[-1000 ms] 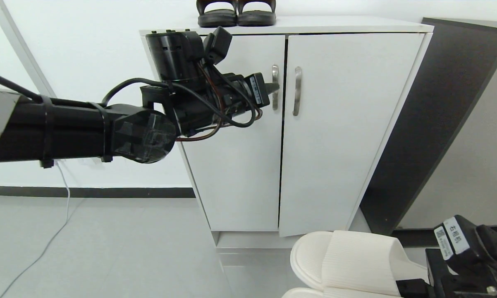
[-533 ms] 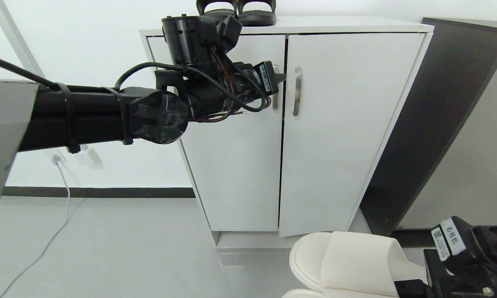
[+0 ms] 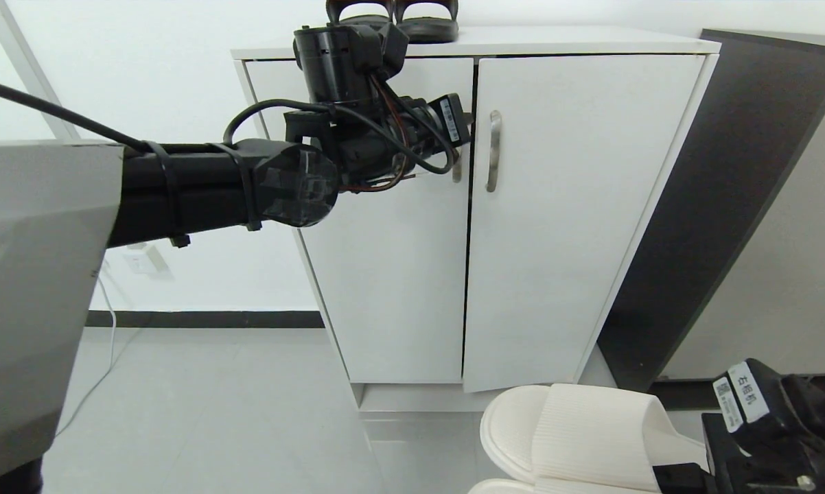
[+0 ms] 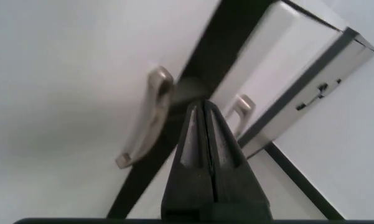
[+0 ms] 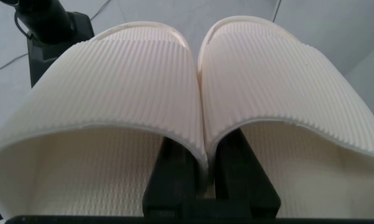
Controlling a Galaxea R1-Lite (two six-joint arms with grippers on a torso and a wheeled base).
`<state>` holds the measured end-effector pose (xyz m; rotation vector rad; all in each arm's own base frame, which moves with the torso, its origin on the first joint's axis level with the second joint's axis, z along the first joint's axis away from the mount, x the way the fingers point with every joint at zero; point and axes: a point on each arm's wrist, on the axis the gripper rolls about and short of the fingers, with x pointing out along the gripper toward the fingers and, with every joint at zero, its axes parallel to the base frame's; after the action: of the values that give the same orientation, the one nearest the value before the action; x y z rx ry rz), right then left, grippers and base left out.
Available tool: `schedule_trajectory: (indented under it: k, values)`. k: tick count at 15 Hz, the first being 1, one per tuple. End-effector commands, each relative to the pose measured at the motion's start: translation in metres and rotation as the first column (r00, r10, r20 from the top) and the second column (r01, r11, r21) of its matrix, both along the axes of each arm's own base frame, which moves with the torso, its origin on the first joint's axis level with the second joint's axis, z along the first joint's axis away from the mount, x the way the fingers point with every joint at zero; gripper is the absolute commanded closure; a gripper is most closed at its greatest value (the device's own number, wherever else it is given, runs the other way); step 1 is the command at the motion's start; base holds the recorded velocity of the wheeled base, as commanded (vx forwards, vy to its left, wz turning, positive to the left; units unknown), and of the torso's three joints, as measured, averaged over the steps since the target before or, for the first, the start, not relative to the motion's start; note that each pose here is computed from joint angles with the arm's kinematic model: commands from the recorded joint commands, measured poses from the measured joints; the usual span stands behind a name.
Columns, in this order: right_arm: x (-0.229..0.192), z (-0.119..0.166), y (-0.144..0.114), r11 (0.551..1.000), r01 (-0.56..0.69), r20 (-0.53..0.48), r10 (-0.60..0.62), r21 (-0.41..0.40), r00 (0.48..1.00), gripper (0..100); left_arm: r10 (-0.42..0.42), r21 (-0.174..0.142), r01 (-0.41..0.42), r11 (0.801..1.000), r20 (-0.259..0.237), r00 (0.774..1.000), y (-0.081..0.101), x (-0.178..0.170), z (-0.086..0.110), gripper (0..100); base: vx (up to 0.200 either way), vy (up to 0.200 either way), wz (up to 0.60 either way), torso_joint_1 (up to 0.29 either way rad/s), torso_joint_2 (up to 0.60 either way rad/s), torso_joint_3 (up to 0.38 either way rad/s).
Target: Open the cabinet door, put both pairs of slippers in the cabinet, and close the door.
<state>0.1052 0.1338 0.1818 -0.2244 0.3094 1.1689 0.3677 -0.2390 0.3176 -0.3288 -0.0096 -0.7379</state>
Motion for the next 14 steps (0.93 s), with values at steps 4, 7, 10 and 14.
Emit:
schedule_trajectory:
  k: [4, 7, 10, 14]
  values:
    - [0.0, -0.001, 0.0, 1.0, -0.003, 0.002, 0.003, -0.006, 1.0, 100, 0.038, 0.025, -0.037, 0.999, -0.042, 0.998, -0.009, 0.015, -0.017, 100, 0.0, 0.0, 0.0, 0.0, 0.0, 0.0]
    - [0.0, -0.002, 0.0, 1.0, -0.007, 0.006, 0.007, -0.011, 1.0, 100, 0.041, 0.033, -0.04, 0.999, -0.055, 0.998, -0.01, 0.019, -0.023, 100, 0.0, 0.0, 0.0, 0.0, 0.0, 0.0]
    - [0.0, -0.003, 0.0, 1.0, -0.007, 0.003, 0.007, -0.014, 1.0, 100, 0.04, 0.033, -0.038, 0.999, -0.053, 0.998, -0.011, 0.019, -0.023, 100, 0.0, 0.0, 0.0, 0.0, 0.0, 0.0]
    - [0.001, -0.004, 0.001, 1.0, -0.007, 0.0, 0.007, -0.018, 1.0, 100, 0.008, 0.007, -0.008, 1.0, -0.019, 1.0, -0.015, 0.001, -0.005, 100, 0.0, 0.0, 0.0, 0.0, 0.0, 0.0]
